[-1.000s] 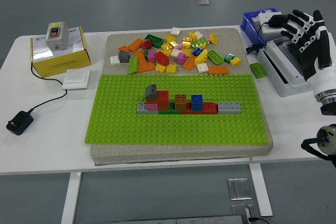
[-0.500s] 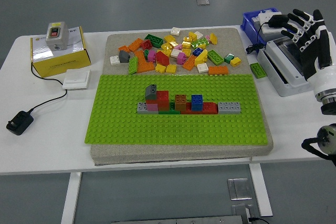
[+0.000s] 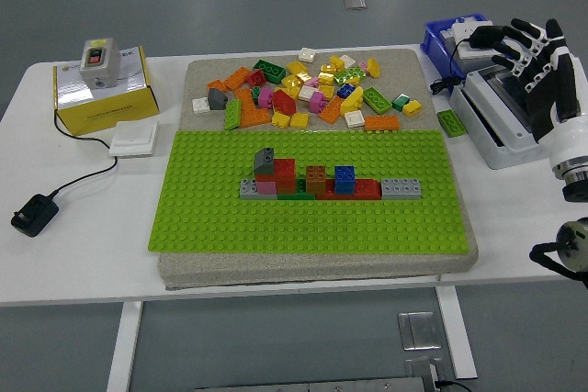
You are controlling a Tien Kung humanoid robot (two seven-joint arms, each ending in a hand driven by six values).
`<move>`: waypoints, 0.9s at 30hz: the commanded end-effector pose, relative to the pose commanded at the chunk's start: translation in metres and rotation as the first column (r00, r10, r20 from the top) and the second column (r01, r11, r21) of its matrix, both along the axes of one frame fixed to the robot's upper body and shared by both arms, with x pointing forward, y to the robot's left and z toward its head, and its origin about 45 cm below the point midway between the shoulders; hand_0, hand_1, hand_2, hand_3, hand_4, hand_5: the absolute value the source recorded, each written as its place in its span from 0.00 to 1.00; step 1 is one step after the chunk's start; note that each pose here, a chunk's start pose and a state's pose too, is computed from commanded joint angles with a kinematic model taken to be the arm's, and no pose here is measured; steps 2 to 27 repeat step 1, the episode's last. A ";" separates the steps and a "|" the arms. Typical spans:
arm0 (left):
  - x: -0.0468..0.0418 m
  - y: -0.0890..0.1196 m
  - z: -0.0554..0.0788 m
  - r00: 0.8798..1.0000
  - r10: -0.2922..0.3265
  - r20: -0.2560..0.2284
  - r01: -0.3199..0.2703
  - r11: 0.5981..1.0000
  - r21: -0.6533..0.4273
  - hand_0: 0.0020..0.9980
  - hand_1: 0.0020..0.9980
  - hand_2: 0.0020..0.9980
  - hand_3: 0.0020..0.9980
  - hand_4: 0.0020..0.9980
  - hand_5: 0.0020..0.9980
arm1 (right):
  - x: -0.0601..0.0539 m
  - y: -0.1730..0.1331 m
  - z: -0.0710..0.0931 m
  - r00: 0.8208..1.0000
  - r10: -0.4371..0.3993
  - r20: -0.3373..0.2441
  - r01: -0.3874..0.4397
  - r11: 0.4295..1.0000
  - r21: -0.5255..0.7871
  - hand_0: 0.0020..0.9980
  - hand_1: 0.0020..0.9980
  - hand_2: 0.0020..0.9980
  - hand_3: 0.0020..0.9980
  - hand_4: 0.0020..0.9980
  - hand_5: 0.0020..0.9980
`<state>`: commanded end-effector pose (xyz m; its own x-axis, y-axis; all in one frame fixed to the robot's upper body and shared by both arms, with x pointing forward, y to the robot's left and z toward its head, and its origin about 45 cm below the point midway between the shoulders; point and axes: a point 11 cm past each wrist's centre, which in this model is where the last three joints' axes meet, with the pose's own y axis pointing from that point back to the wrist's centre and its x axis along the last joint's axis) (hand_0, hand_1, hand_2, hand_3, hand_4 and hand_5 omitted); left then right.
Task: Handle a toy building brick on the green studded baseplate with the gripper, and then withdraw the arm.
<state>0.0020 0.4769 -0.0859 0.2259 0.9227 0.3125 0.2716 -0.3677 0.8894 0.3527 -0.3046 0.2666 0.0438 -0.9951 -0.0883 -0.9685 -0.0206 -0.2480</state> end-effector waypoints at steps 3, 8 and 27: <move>-0.0001 0.000 0.000 1.000 0.000 0.000 0.000 1.000 0.001 0.73 0.70 0.65 0.66 0.37 0.59 | 0.000 0.001 0.000 1.000 0.001 0.001 -0.001 1.000 -0.003 0.75 0.72 0.78 0.74 0.66 0.95; -0.0001 0.000 0.000 1.000 0.000 0.000 0.000 1.000 0.001 0.73 0.70 0.65 0.66 0.37 0.59 | 0.000 0.001 0.000 1.000 0.001 0.001 -0.001 1.000 -0.003 0.75 0.72 0.78 0.74 0.66 0.95; -0.0001 0.000 0.000 1.000 0.000 0.000 0.000 1.000 0.001 0.73 0.70 0.65 0.66 0.37 0.59 | 0.000 0.001 0.000 1.000 0.001 0.001 -0.001 1.000 -0.003 0.75 0.72 0.78 0.74 0.66 0.95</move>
